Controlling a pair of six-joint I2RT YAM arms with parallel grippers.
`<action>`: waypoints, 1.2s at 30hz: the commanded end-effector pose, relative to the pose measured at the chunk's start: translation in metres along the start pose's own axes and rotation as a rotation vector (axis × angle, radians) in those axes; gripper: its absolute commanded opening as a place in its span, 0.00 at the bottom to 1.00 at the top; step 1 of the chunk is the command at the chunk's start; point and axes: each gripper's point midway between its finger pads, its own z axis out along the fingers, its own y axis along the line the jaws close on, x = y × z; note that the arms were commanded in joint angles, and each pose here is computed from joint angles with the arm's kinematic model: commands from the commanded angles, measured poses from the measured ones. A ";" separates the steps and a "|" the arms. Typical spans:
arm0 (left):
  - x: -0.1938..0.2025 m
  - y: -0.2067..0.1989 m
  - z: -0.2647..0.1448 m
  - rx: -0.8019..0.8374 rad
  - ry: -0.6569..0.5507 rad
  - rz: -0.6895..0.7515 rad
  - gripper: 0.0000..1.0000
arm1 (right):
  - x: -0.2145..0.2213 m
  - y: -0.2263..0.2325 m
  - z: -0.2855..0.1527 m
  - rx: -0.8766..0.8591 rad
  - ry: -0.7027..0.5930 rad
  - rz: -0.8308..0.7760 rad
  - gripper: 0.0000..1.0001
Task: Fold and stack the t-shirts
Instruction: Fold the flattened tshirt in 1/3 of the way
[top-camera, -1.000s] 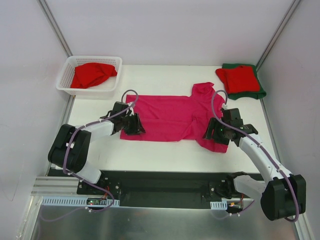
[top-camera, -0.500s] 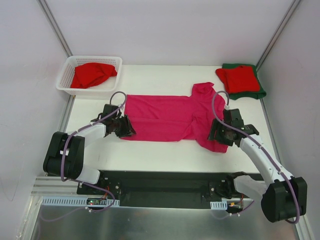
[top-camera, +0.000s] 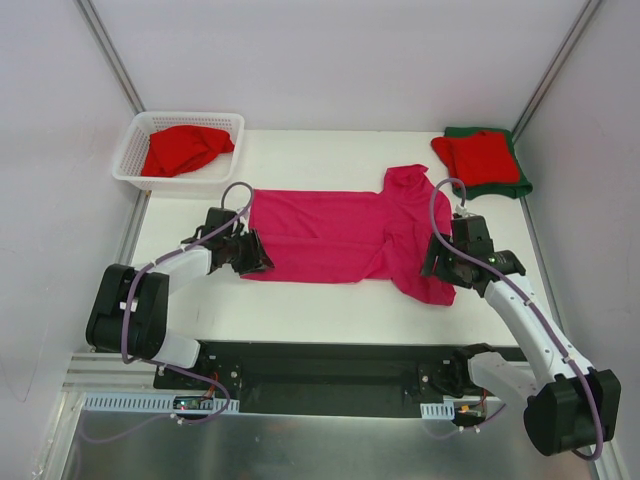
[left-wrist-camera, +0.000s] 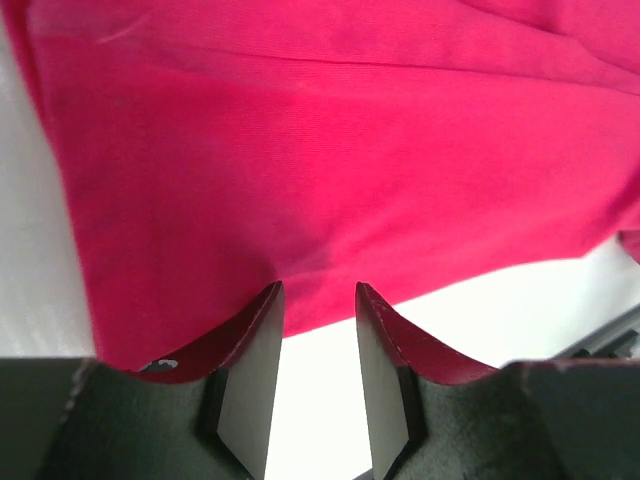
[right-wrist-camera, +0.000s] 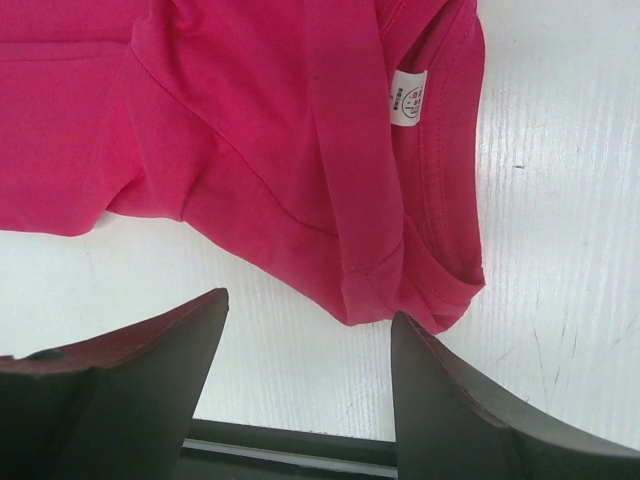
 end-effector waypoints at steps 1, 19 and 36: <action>-0.019 -0.040 -0.017 0.168 -0.078 0.080 0.35 | 0.000 -0.002 0.001 0.013 -0.004 -0.016 0.70; -0.023 -0.020 0.034 -0.012 -0.044 0.085 0.00 | 0.006 0.000 0.006 -0.002 0.018 -0.009 0.70; 0.000 0.010 0.023 -0.146 -0.015 0.070 0.00 | 0.009 -0.003 0.013 0.025 0.042 -0.019 0.70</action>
